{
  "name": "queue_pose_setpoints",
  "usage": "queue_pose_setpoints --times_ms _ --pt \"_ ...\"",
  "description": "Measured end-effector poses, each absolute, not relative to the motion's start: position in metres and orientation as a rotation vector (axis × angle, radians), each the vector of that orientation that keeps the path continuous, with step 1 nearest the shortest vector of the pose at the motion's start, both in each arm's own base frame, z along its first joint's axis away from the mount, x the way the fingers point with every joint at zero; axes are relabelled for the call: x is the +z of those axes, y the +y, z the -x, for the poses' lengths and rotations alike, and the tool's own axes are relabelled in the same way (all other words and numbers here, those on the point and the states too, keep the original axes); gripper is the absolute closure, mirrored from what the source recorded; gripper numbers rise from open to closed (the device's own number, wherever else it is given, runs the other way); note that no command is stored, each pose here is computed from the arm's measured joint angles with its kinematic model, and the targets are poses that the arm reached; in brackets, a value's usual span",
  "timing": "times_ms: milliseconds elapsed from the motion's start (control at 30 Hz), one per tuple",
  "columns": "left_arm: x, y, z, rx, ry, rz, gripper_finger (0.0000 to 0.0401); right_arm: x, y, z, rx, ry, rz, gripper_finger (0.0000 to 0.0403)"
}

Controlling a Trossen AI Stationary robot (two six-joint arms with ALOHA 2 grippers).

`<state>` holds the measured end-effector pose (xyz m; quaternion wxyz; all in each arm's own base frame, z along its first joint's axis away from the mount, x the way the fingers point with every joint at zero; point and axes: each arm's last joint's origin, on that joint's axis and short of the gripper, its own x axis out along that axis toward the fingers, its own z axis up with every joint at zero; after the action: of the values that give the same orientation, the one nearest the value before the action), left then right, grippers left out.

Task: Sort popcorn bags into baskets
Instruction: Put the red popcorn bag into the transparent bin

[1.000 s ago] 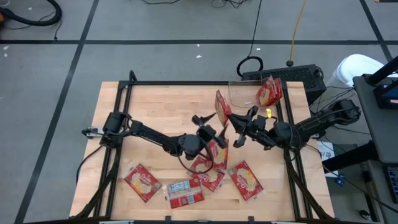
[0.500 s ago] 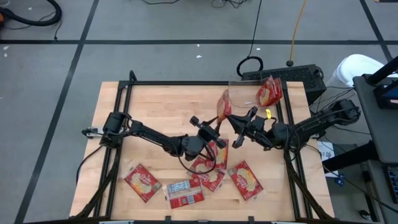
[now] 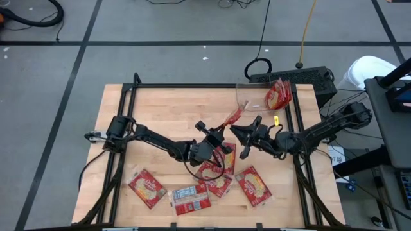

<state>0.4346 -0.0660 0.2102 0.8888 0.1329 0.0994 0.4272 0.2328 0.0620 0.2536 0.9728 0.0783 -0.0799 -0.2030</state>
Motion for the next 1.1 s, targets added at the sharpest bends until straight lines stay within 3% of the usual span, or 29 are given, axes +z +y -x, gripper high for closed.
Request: queue_pose_setpoints --times_ms 233,633,800,1100 --pt "0.204 -0.065 -0.430 1.015 0.285 -0.345 0.0391 0.249 0.067 -0.227 -0.408 -0.169 -0.507 0.0282" --pt "0.185 -0.067 -0.418 1.108 0.471 -0.535 0.0391 0.258 0.057 -0.219 -0.435 -0.189 -0.574 0.0182" --pt "0.183 -0.071 -0.413 1.166 0.551 -0.675 0.0391 0.258 0.050 -0.213 -0.455 -0.159 -0.629 0.0166" --pt "0.184 -0.064 -0.412 1.214 0.691 -0.865 0.0391 0.257 0.038 -0.216 -0.417 -0.159 -0.763 0.0178"
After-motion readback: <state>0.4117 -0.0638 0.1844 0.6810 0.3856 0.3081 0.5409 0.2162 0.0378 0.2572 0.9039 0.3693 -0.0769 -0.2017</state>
